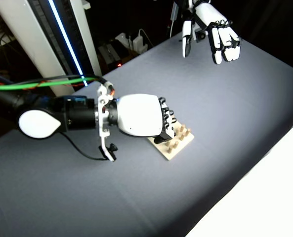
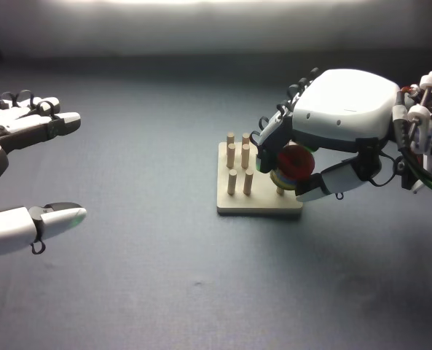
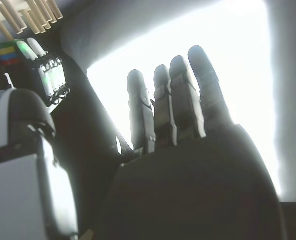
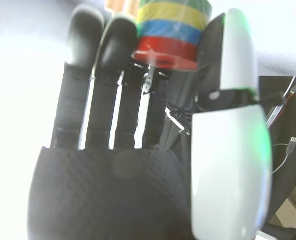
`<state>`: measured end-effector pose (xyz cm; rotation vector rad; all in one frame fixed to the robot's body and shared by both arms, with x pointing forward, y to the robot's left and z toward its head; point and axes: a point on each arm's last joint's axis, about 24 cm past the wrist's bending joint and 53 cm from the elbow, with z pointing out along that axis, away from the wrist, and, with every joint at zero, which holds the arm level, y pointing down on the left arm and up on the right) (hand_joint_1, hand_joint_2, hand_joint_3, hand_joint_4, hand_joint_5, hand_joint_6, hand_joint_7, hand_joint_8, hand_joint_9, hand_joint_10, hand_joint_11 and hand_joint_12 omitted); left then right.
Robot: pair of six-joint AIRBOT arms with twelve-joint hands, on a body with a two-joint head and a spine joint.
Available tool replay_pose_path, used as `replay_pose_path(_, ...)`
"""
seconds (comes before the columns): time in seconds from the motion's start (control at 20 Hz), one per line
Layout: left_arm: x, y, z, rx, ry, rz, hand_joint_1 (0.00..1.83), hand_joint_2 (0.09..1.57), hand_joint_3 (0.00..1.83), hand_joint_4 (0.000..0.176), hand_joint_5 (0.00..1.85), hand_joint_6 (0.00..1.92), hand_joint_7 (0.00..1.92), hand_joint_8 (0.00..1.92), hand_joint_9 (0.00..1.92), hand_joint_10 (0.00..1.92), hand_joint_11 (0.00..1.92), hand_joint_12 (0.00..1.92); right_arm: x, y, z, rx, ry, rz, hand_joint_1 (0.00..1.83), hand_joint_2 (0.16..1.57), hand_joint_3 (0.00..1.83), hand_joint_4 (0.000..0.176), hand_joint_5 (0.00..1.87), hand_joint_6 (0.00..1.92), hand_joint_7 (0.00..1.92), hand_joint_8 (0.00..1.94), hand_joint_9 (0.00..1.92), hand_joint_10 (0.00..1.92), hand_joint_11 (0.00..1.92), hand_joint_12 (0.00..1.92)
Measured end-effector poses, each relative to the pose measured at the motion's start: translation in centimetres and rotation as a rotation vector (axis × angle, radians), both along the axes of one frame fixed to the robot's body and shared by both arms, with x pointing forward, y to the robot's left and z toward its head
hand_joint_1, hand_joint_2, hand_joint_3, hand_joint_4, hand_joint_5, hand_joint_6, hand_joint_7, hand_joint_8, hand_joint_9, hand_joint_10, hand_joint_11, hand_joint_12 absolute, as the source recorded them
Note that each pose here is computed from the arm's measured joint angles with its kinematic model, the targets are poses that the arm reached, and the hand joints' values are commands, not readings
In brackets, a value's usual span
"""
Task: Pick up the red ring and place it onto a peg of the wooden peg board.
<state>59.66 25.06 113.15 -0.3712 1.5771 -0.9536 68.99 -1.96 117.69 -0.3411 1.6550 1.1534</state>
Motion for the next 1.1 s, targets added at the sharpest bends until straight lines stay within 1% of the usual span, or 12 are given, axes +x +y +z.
replay_pose_path(0.05,0.0,0.0,0.0,0.000,0.000,0.000,0.73,1.04,0.00,0.019,0.41,0.00,0.26,0.00,0.23,0.00,0.00,0.63,0.0,0.0,0.0,-0.001,0.001,-0.001,1.28,1.07,0.00,0.000,1.15,0.51,1.06,1.15,0.97,1.30,0.81,1.60)
replay_pose_path(0.2,0.0,0.0,0.0,0.000,0.000,0.000,0.73,1.04,0.00,0.011,0.40,0.00,0.26,0.00,0.23,0.00,0.00,0.61,0.0,0.0,-0.1,0.002,0.004,0.000,1.29,1.06,0.00,0.000,1.23,0.39,1.02,1.19,0.98,1.41,0.86,1.64)
replay_pose_path(0.25,0.0,0.0,-0.1,0.000,0.001,0.000,0.69,1.04,0.00,0.031,0.39,0.00,0.26,0.00,0.23,0.00,0.00,0.61,-0.1,0.0,-0.1,0.002,0.003,0.001,1.22,1.05,0.00,0.000,1.15,0.69,1.01,1.30,0.98,1.48,0.86,1.68)
replay_pose_path(0.35,0.0,0.0,-0.1,0.001,0.004,0.000,0.70,1.04,0.00,0.019,0.40,0.00,0.27,0.00,0.24,0.00,0.00,0.64,-0.1,0.0,-0.1,0.002,0.002,0.001,1.29,1.06,0.00,0.000,1.12,0.56,1.12,1.01,1.04,1.12,0.87,1.49)
replay_pose_path(0.5,0.0,0.0,-0.1,0.001,0.004,0.000,0.71,1.03,0.00,0.031,0.41,0.00,0.27,0.00,0.24,0.00,0.00,0.65,-0.1,0.0,-0.1,0.003,0.002,0.002,1.38,1.11,0.00,0.000,0.96,0.69,1.02,0.97,0.93,1.32,0.87,1.35)
replay_pose_path(0.55,0.0,0.0,-0.1,0.001,0.004,0.000,0.71,1.03,0.00,0.031,0.41,0.00,0.27,0.00,0.24,0.00,0.00,0.65,-0.1,0.1,-0.1,0.004,0.003,0.003,1.38,1.11,0.00,0.000,0.96,0.69,1.02,0.97,0.93,1.32,0.87,1.35)
replay_pose_path(0.6,0.0,0.0,-0.1,0.001,0.004,0.000,0.71,1.04,0.00,0.031,0.41,0.00,0.27,0.00,0.23,0.00,0.00,0.63,-0.1,0.2,-0.1,0.005,0.003,0.006,1.29,1.08,0.00,0.000,1.07,0.58,1.10,1.04,1.08,1.01,0.92,1.41)
replay_pose_path(0.65,0.0,0.0,-0.1,0.001,0.004,0.000,0.70,1.04,0.00,0.023,0.41,0.00,0.27,0.00,0.24,0.01,0.00,0.67,-0.2,0.3,-0.1,0.006,0.003,0.007,1.37,1.10,0.00,0.000,0.95,0.71,1.05,0.93,1.00,1.21,0.92,1.35)
replay_pose_path(0.75,0.0,0.0,-0.1,0.001,0.005,0.000,0.70,1.05,0.00,0.017,0.42,0.00,0.27,0.00,0.25,0.00,0.00,0.69,-0.2,0.6,-0.2,0.007,0.004,0.012,1.39,1.09,0.00,0.000,0.92,0.81,1.06,0.87,1.01,1.19,0.94,1.31)
replay_pose_path(0.85,0.0,0.0,-0.2,0.002,0.006,0.000,0.72,1.06,0.00,0.017,0.41,0.00,0.28,0.00,0.24,0.00,0.00,0.63,-0.3,0.7,-0.2,0.007,0.004,0.013,1.31,1.02,0.00,0.000,1.14,0.52,1.25,0.75,1.22,0.92,1.04,1.33)
replay_pose_path(0.95,0.0,-0.1,-0.4,0.001,0.009,-0.001,0.72,1.06,0.00,0.021,0.42,0.00,0.29,0.00,0.23,0.00,0.00,0.62,-0.4,0.7,-0.2,0.007,0.003,0.015,1.29,1.06,0.00,0.000,1.24,0.24,1.10,1.08,1.14,1.21,0.97,1.62)
replay_pose_path(1.1,0.0,-0.1,-0.4,0.003,0.012,-0.001,0.74,1.07,0.00,0.032,0.41,0.00,0.25,0.00,0.23,0.00,0.00,0.67,-0.6,1.0,-0.2,0.006,0.001,0.025,1.30,1.04,0.00,0.000,1.14,0.50,1.17,0.92,1.11,0.99,0.92,1.40)
